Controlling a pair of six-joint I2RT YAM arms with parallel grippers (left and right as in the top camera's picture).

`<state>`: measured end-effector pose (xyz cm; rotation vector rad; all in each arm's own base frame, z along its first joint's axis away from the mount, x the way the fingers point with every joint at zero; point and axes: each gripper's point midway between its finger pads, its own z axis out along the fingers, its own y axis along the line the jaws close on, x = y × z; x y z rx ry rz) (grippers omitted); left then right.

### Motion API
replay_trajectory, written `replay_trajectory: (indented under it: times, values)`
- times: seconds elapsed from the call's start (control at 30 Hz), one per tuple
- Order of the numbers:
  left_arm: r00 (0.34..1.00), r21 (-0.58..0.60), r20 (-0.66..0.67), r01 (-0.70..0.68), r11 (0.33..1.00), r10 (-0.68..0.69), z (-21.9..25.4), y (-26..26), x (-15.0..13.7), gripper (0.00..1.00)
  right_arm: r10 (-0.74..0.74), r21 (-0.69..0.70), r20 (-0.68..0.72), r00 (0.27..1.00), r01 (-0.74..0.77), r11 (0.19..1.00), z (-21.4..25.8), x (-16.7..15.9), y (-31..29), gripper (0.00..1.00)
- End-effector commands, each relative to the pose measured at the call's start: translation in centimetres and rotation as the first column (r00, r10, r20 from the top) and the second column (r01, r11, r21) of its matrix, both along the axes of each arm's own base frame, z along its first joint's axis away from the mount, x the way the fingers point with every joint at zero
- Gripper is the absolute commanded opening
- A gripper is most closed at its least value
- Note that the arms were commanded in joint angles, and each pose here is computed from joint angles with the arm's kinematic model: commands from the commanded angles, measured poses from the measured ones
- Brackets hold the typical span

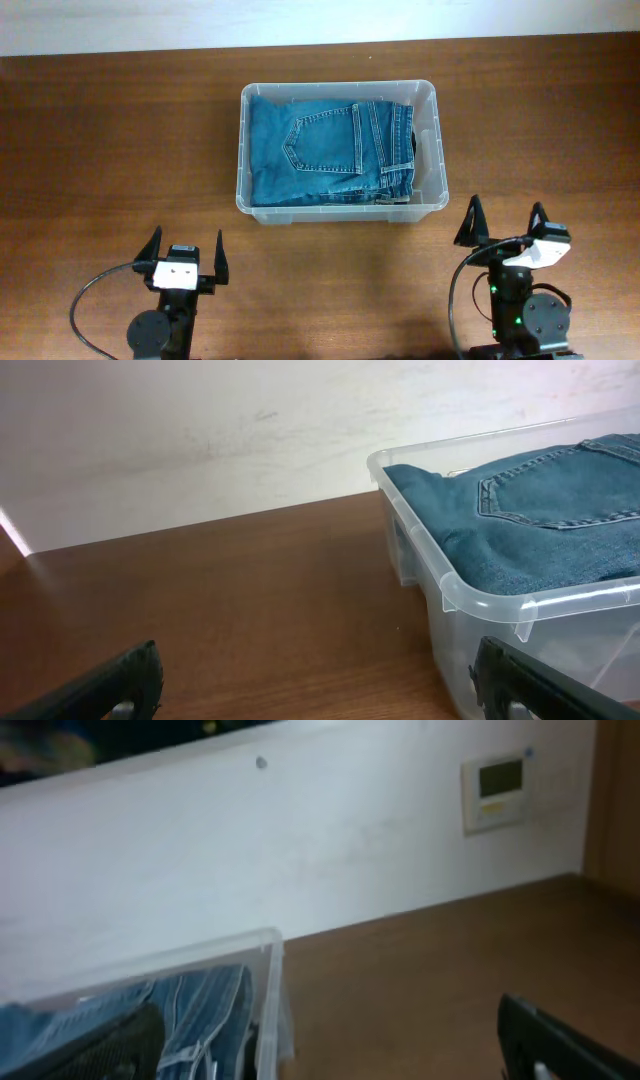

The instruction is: Pack container

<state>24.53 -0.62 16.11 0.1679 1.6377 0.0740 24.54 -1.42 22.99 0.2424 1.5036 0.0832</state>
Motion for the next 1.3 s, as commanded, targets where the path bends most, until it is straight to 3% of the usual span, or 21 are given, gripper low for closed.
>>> replay_trajectory:
  times: [0.0,0.33,0.6,1.27]
  values:
    - [1.0,0.014,0.001,-0.007,1.0,0.007,-0.2,0.2,0.0,0.99,0.049,-0.02,-0.001,0.999,-0.049,0.999,-1.8,0.1,0.6,0.98]
    - [1.0,0.013,0.001,-0.007,1.0,0.007,-0.2,0.2,0.0,1.0,0.069,-0.021,-0.024,0.997,-0.07,0.997,-4.8,0.1,1.0,0.98]
    - [1.0,0.013,0.001,-0.008,1.0,0.008,-0.2,0.2,0.0,0.99,0.073,-0.135,-0.14,0.987,-0.092,0.987,-7.4,0.1,1.2,0.98]
    - [1.0,0.014,0.001,-0.007,1.0,0.007,-0.2,0.2,0.0,1.0,0.09,-0.142,-0.14,0.986,-0.11,0.984,-7.4,0.1,1.5,0.98]
